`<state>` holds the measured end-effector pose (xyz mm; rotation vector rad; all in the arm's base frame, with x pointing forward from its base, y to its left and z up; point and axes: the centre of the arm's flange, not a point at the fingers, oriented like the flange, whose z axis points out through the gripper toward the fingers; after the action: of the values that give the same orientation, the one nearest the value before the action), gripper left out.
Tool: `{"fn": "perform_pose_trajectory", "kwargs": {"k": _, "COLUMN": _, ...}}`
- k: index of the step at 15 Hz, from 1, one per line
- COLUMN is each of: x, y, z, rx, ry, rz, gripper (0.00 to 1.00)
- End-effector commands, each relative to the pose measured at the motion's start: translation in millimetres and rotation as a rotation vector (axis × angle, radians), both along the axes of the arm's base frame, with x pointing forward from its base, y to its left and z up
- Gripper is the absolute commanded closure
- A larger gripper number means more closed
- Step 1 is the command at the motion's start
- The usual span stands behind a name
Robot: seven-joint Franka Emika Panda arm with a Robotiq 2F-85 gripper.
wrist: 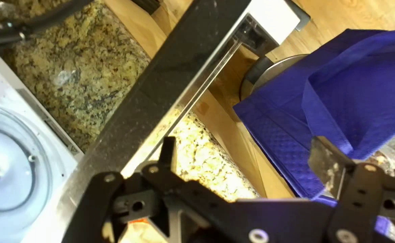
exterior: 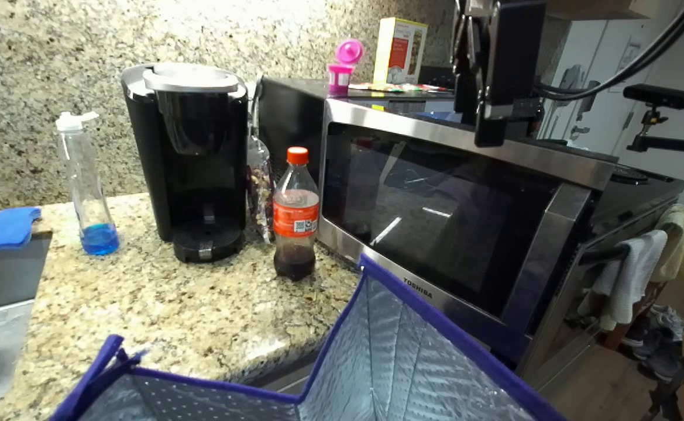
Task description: Move the coke bottle to the right
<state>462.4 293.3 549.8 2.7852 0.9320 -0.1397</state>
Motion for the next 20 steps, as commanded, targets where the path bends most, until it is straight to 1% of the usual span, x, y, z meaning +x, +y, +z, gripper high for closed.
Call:
{"fn": "perform_pose_trajectory", "kwargs": {"k": 1, "x": 0.4, "y": 4.7, "z": -0.3, "rx": 0.0, "ry": 0.001, "rz": 0.01, "gripper": 0.0}}
{"fn": "perform_pose_trajectory", "kwargs": {"k": 5, "x": 3.2, "y": 1.1, "z": -1.6, "rx": 0.0, "ry": 0.003, "rz": 0.001, "gripper": 0.0}}
{"fn": "perform_pose_trajectory", "kwargs": {"k": 7, "x": 13.0, "y": 0.1, "z": 6.1, "rx": -0.075, "ry": -0.019, "rz": 0.071, "gripper": 0.0}}
{"fn": "perform_pose_trajectory", "kwargs": {"k": 10, "x": 36.4, "y": 7.6, "z": 29.0, "rx": -0.174, "ry": -0.021, "rz": 0.221, "gripper": 0.0}}
{"fn": "perform_pose_trajectory", "kwargs": {"k": 13, "x": 65.5, "y": 25.2, "z": 50.4, "rx": -0.228, "ry": -0.005, "rz": 0.366, "gripper": 0.0}}
{"fn": "perform_pose_trajectory", "kwargs": {"k": 16, "x": 95.8, "y": 48.1, "z": 54.2, "rx": -0.241, "ry": 0.008, "rz": 0.524, "gripper": 0.0}}
{"fn": "perform_pose_trajectory", "kwargs": {"k": 18, "x": 114.2, "y": 61.8, "z": 47.1, "rx": -0.236, "ry": 0.019, "rz": 0.633, "gripper": 0.0}}
{"fn": "perform_pose_trajectory", "kwargs": {"k": 20, "x": 128.5, "y": 67.6, "z": 35.4, "rx": -0.219, "ry": 0.033, "rz": 0.74, "gripper": 0.0}}
